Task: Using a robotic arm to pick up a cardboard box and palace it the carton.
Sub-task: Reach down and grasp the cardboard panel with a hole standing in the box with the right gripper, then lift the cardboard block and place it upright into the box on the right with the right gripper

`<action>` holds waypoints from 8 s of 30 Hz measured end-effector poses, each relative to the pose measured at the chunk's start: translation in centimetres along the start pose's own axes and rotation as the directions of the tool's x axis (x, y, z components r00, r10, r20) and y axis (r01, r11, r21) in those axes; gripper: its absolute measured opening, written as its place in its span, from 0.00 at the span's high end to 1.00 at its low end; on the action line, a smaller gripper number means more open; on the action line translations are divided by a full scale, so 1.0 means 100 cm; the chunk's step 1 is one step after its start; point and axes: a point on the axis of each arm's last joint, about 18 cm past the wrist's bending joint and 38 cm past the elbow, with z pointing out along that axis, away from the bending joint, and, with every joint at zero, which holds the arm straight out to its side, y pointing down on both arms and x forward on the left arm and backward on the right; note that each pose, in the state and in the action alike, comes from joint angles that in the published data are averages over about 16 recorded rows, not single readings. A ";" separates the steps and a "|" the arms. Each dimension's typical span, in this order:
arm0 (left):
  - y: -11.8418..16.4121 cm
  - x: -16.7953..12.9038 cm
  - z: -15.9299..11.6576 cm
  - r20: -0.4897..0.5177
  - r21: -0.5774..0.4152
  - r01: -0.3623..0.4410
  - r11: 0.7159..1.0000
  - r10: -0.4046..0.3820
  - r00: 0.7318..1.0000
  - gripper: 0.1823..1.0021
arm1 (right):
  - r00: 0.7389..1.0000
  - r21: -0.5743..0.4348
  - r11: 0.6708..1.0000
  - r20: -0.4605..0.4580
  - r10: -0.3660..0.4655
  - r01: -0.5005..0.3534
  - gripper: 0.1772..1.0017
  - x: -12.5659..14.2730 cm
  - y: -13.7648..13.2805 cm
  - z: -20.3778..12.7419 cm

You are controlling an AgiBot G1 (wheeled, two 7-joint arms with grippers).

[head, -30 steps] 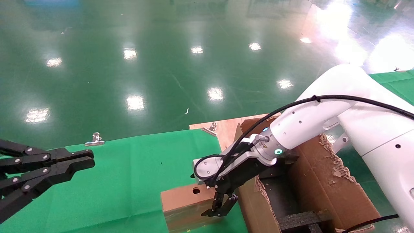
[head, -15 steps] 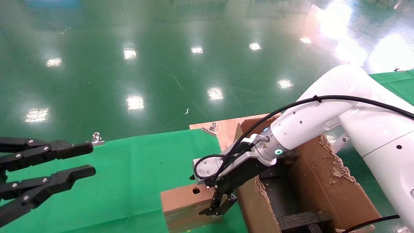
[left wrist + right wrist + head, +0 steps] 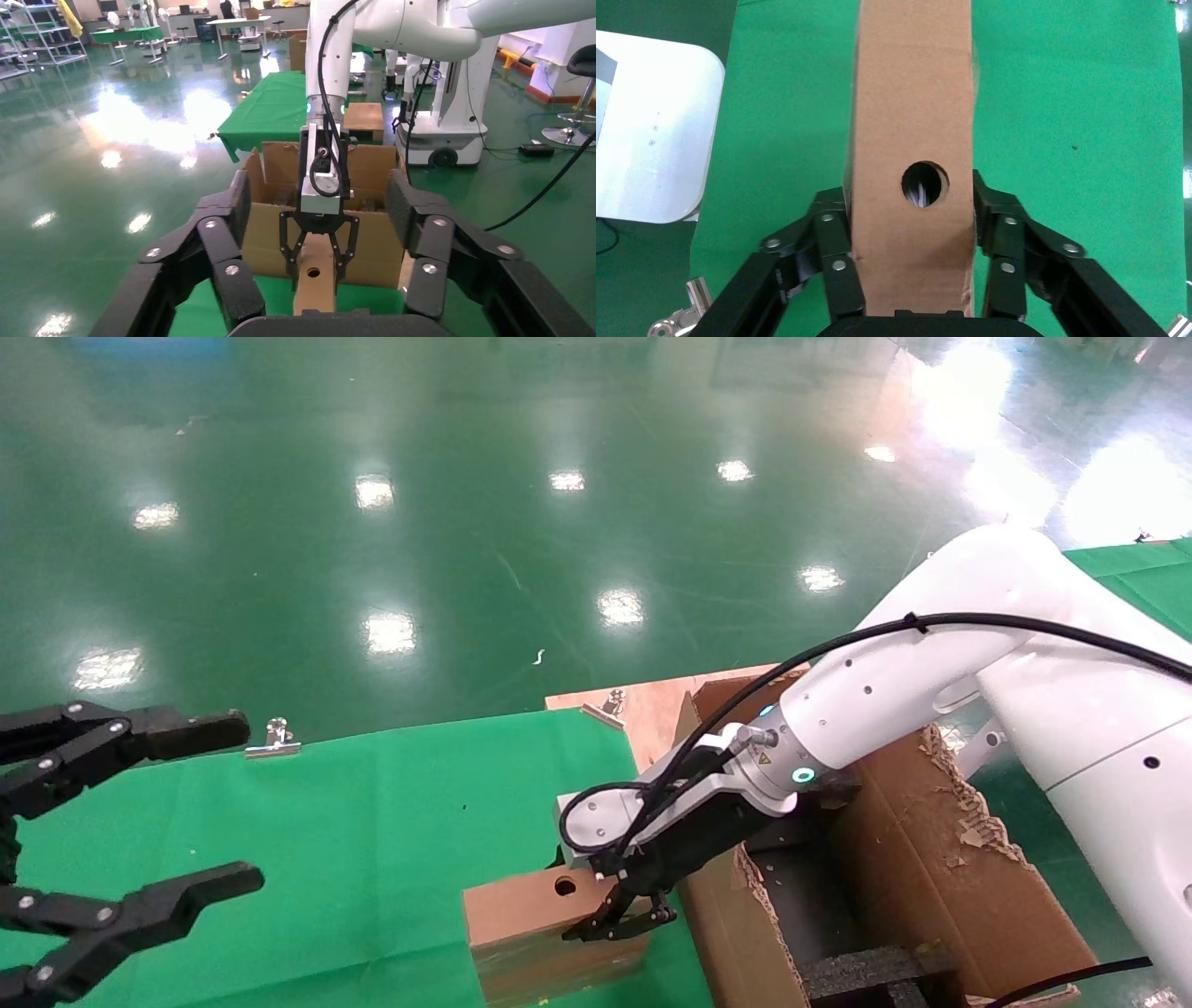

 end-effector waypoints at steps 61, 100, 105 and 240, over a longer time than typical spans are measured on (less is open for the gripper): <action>0.000 0.000 0.000 0.000 0.000 0.000 1.000 0.000 1.000 0.00 | 0.805 -0.042 0.920 -0.502 0.317 -0.389 0.81 -0.082 0.126 -0.304; 0.000 0.000 0.000 0.000 0.001 0.000 1.000 0.000 1.000 0.00 | 0.294 0.188 0.495 -0.610 0.736 -0.848 0.82 -0.113 0.184 -0.236; 0.000 0.000 0.000 0.000 0.001 0.000 1.000 0.000 1.000 0.00 | 0.163 0.240 0.395 -0.638 0.752 -0.887 0.82 -0.115 0.191 -0.227; 0.000 0.000 0.000 0.001 0.001 0.000 1.000 0.000 1.000 0.00 | -0.009 0.349 0.402 -0.765 0.644 -0.847 0.20 -0.038 0.218 -0.086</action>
